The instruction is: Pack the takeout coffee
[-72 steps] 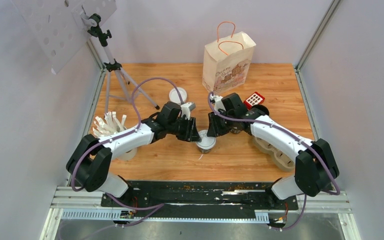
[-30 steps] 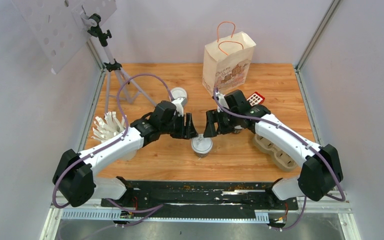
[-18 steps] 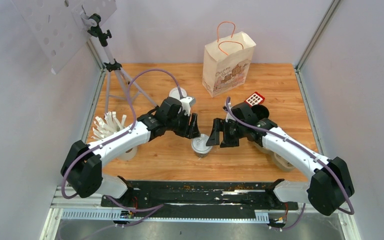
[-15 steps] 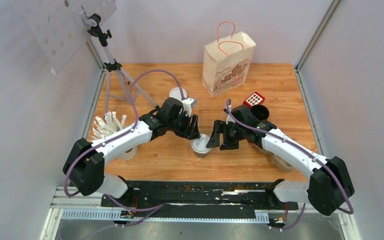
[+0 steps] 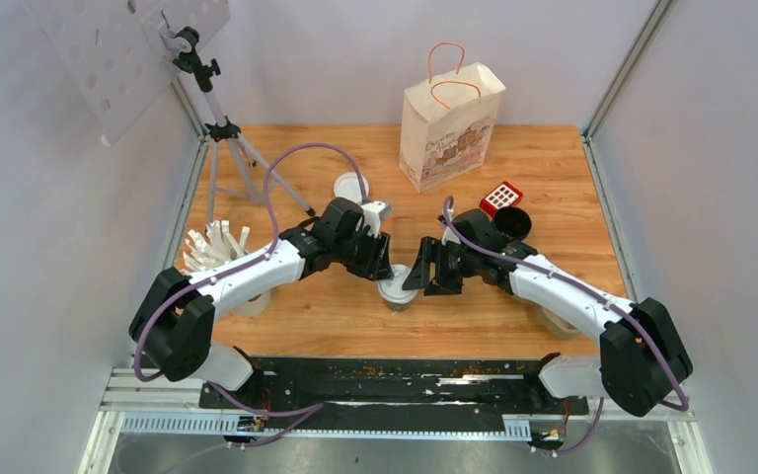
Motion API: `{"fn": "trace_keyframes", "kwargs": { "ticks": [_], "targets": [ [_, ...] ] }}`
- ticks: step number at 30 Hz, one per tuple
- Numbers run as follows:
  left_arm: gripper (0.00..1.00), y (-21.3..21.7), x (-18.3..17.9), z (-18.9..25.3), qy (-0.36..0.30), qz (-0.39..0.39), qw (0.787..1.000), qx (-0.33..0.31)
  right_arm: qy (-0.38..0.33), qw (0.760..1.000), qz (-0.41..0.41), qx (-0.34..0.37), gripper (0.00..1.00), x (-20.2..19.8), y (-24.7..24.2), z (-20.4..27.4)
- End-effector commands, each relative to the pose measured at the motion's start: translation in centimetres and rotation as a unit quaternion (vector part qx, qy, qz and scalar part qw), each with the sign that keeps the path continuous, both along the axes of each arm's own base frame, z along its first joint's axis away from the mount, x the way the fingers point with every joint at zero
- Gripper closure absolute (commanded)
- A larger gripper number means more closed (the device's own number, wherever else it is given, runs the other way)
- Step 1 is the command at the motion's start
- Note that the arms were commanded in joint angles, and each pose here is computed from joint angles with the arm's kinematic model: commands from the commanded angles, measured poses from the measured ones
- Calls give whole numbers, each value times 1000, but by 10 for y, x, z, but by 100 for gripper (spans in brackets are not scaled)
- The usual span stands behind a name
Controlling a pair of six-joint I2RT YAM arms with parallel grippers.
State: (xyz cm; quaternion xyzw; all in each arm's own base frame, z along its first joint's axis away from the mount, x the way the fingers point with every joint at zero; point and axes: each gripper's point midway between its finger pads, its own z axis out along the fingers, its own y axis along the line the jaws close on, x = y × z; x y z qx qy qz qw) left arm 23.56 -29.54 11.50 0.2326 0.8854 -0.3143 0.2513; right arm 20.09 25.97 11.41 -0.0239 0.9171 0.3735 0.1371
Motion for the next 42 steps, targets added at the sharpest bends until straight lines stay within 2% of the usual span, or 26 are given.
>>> {"fn": "trace_keyframes", "kwargs": {
  "ticks": [1,15,42],
  "targets": [
    [48,-3,2,-3,-12,-9,1000,-3,-5,1000,-4,21,38,5,6,2],
    [51,4,-1,-18,-4,-5,1000,12,-2,1000,-4,20,54,4,6,-12],
    [52,12,-3,-47,18,-3,998,52,-8,1000,7,10,69,-9,-7,-52]
  ]
}}
